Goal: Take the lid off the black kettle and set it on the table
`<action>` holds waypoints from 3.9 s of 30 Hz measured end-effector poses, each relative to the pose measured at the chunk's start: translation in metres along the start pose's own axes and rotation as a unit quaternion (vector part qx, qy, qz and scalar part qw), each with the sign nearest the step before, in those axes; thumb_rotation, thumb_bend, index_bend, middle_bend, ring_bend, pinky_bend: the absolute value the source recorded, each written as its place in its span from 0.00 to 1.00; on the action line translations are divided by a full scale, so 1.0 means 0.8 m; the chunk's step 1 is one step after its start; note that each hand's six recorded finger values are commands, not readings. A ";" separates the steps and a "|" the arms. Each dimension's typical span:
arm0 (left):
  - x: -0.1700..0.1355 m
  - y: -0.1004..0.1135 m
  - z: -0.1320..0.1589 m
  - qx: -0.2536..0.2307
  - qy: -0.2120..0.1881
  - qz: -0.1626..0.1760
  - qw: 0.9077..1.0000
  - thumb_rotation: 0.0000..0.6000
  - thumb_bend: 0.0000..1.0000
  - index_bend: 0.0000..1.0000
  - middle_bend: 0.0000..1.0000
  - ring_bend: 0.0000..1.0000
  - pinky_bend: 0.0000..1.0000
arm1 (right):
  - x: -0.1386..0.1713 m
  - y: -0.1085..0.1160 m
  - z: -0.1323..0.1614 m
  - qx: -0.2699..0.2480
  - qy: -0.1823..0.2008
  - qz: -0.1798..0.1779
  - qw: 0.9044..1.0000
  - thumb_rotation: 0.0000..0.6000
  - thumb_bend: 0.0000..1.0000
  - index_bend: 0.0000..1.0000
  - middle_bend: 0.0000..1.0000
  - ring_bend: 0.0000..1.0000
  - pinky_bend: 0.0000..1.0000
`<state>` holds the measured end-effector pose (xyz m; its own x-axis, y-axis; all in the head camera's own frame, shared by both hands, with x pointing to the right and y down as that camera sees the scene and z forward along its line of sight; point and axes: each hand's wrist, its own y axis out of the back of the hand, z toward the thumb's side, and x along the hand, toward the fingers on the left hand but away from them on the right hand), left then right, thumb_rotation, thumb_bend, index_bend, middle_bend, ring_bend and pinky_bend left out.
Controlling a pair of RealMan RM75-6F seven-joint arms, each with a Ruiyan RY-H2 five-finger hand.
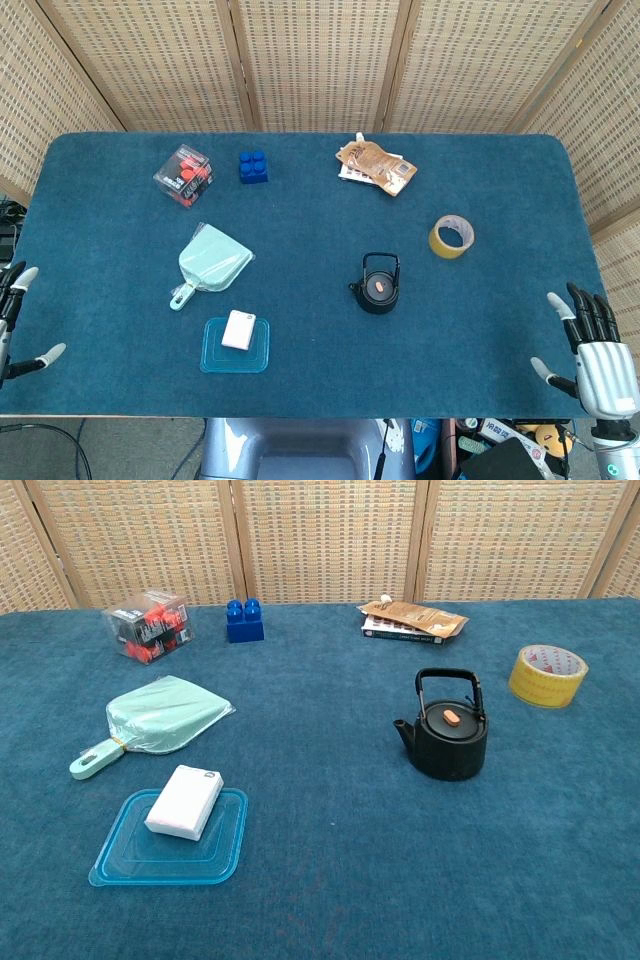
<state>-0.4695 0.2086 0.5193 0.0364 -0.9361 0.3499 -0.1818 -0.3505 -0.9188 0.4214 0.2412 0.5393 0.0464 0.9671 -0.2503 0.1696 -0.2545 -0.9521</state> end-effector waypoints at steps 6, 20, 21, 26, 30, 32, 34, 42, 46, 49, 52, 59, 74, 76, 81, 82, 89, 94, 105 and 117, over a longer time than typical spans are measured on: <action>0.001 -0.001 -0.001 0.000 0.002 -0.002 1.000 1.00 0.09 0.00 0.00 0.00 0.00 | 0.001 -0.006 0.003 0.008 0.005 0.011 1.000 1.00 0.00 0.00 0.00 0.00 0.00; 0.010 -0.005 -0.005 0.002 0.012 -0.005 1.000 1.00 0.10 0.00 0.00 0.00 0.00 | -0.049 -0.046 0.109 0.026 0.207 0.092 0.974 1.00 0.37 0.04 0.00 0.00 0.00; 0.011 -0.005 -0.005 0.002 0.014 -0.005 1.000 1.00 0.10 0.00 0.00 0.00 0.00 | -0.052 -0.050 0.120 0.030 0.225 0.101 0.969 1.00 0.38 0.06 0.00 0.00 0.00; 0.016 -0.010 -0.010 0.004 0.022 -0.011 1.000 1.00 0.10 0.00 0.00 0.00 0.00 | -0.065 -0.070 0.179 0.079 0.322 0.132 0.934 1.00 0.45 0.16 0.07 0.00 0.03; 0.019 -0.013 -0.012 0.005 0.026 -0.016 1.000 1.00 0.09 0.00 0.00 0.00 0.00 | -0.069 -0.089 0.214 0.126 0.386 0.141 0.903 1.00 0.51 0.17 0.12 0.00 0.12; 0.021 -0.015 -0.014 0.005 0.028 -0.019 0.999 1.00 0.09 0.00 0.00 0.00 0.00 | -0.070 -0.104 0.226 0.139 0.404 0.155 0.891 1.00 0.57 0.17 0.14 0.00 0.15; 0.023 -0.016 -0.015 0.005 0.029 -0.020 0.999 1.00 0.09 0.00 0.00 0.00 0.00 | -0.071 -0.118 0.236 0.145 0.414 0.170 0.882 1.00 0.61 0.18 0.14 0.00 0.17; 0.026 -0.018 -0.020 0.003 0.035 -0.023 0.999 1.00 0.10 0.00 0.00 0.00 0.00 | -0.086 -0.177 0.260 0.101 0.390 0.244 0.882 1.00 0.71 0.18 0.20 0.09 0.26; 0.027 -0.018 -0.021 0.003 0.036 -0.024 0.999 1.00 0.10 0.00 0.00 0.00 0.00 | -0.096 -0.195 0.259 0.079 0.369 0.258 0.889 1.00 0.75 0.20 0.25 0.16 0.32; 0.027 -0.019 -0.020 0.004 0.035 -0.025 0.999 1.00 0.10 0.00 0.00 0.00 0.00 | -0.102 -0.202 0.257 0.062 0.352 0.267 0.895 1.00 0.77 0.21 0.26 0.18 0.34; 0.027 -0.019 -0.020 0.004 0.035 -0.025 0.999 1.00 0.10 0.00 0.00 0.00 0.00 | -0.108 -0.207 0.253 0.048 0.336 0.275 0.900 1.00 0.78 0.21 0.27 0.19 0.35; 0.027 -0.020 -0.020 0.003 0.034 -0.026 0.999 1.00 0.09 0.00 0.00 0.00 0.00 | -0.113 -0.218 0.243 0.042 0.313 0.290 0.903 1.00 0.78 0.22 0.27 0.19 0.35; 0.027 -0.022 -0.019 0.005 0.035 -0.029 0.999 1.00 0.10 0.00 0.00 0.00 0.00 | -0.157 -0.212 0.178 0.072 0.234 0.285 0.927 1.00 0.78 0.24 0.29 0.20 0.36; 0.027 -0.022 -0.019 0.005 0.035 -0.030 0.999 1.00 0.09 0.00 0.00 0.00 0.00 | -0.161 -0.208 0.171 0.071 0.227 0.282 0.929 1.00 0.78 0.24 0.29 0.20 0.36; 0.026 -0.022 -0.019 0.005 0.035 -0.030 0.999 1.00 0.09 0.00 0.00 0.00 0.00 | -0.164 -0.193 0.160 0.065 0.224 0.272 0.934 1.00 0.78 0.25 0.27 0.20 0.36; 0.026 -0.022 -0.019 0.005 0.035 -0.030 0.999 1.00 0.09 0.00 0.00 0.00 0.00 | -0.164 -0.190 0.159 0.066 0.226 0.270 0.934 1.00 0.78 0.27 0.27 0.20 0.36; 0.026 -0.020 -0.020 0.004 0.035 -0.028 0.999 1.00 0.10 0.00 0.00 0.00 0.00 | -0.165 -0.159 0.165 0.046 0.236 0.231 0.943 1.00 0.54 0.33 0.18 0.15 0.35; 0.026 -0.020 -0.020 0.004 0.035 -0.028 0.999 1.00 0.10 0.00 0.00 0.00 0.00 | -0.182 -0.126 0.176 0.015 0.229 0.172 0.958 1.00 0.35 0.38 0.02 0.01 0.25; 0.028 -0.021 -0.022 0.003 0.038 -0.029 0.999 1.00 0.09 0.00 0.00 0.00 0.00 | -0.225 -0.119 0.179 -0.041 0.097 0.183 0.977 1.00 0.35 0.45 0.00 0.00 0.19; 0.032 -0.022 -0.027 -0.003 0.043 -0.034 0.999 1.00 0.09 0.00 0.00 0.00 0.00 | -0.241 -0.161 0.231 -0.047 -0.043 0.224 0.973 1.00 0.40 0.45 0.00 0.00 0.19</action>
<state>-0.4867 0.1916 0.5481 -0.0354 -0.9042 0.4256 -0.1881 -0.4122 -0.8915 0.2087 0.0879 0.6778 0.0553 0.7549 -0.6535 0.2407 -0.6453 -0.7250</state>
